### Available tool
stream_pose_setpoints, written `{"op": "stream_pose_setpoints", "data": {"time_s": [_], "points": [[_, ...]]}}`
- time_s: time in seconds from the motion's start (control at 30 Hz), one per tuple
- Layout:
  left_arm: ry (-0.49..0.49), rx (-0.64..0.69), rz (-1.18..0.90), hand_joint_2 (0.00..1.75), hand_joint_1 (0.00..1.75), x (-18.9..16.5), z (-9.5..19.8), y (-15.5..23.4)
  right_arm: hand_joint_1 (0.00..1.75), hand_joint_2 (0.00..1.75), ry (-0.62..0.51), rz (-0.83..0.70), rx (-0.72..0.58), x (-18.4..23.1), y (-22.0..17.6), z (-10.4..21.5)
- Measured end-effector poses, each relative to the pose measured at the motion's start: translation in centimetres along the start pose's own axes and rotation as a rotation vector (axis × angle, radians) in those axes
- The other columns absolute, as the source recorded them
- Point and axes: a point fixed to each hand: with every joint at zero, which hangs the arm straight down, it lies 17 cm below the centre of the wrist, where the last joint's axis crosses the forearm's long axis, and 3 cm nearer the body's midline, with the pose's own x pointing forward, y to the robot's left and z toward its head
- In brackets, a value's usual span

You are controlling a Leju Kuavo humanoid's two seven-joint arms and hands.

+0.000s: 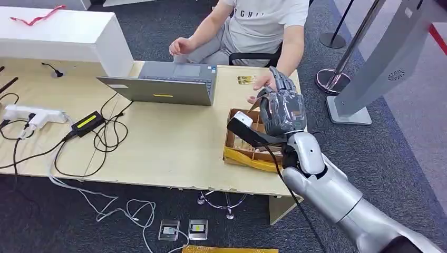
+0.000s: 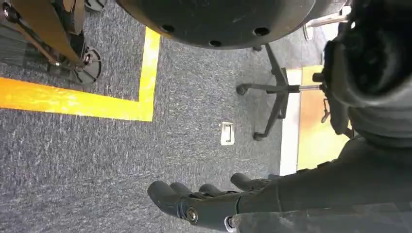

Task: Pass the card to the sensor for recognition and then transmit it.

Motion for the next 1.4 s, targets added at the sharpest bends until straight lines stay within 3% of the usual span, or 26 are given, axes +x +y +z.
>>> {"op": "stream_pose_setpoints", "data": {"time_s": [0.17, 0.2, 0.23, 0.87, 1.13, 1.3, 1.4], "points": [[0.014, 0.000, 0.004, 0.00, 0.00, -0.2, 0.0, 0.0, 1.75, 1.75, 0.007, 0.006, 0.010, -0.2, 0.6, -0.2], [0.019, 0.003, 0.006, 0.00, 0.00, -0.3, 0.0, 0.1, 0.10, 1.75, 0.008, 0.007, 0.010, -0.2, 0.6, -0.2], [0.022, 0.007, 0.008, 0.00, 0.00, -0.4, 0.0, 0.1, 0.00, 1.75, 0.007, 0.006, 0.011, -0.3, 0.7, -0.2], [0.019, 0.020, 0.004, 0.00, 0.00, -0.3, 0.0, 0.2, 0.00, 1.75, 0.085, 0.051, 0.003, -3.4, 1.6, -0.1], [0.030, 0.017, 0.039, 0.00, 0.00, -0.5, 0.0, 0.1, 0.00, 1.75, 0.284, 0.008, -0.007, -11.4, 0.0, 0.8], [0.073, 0.019, 0.084, 0.00, 0.00, -1.3, 0.1, 0.1, 0.00, 1.75, 0.549, -0.225, 0.048, -20.1, 0.0, 3.5], [0.084, 0.018, 0.092, 0.00, 0.00, -1.5, 0.1, 0.0, 0.00, 1.75, 0.633, -0.289, 0.047, -23.4, -0.5, 4.8]]}}
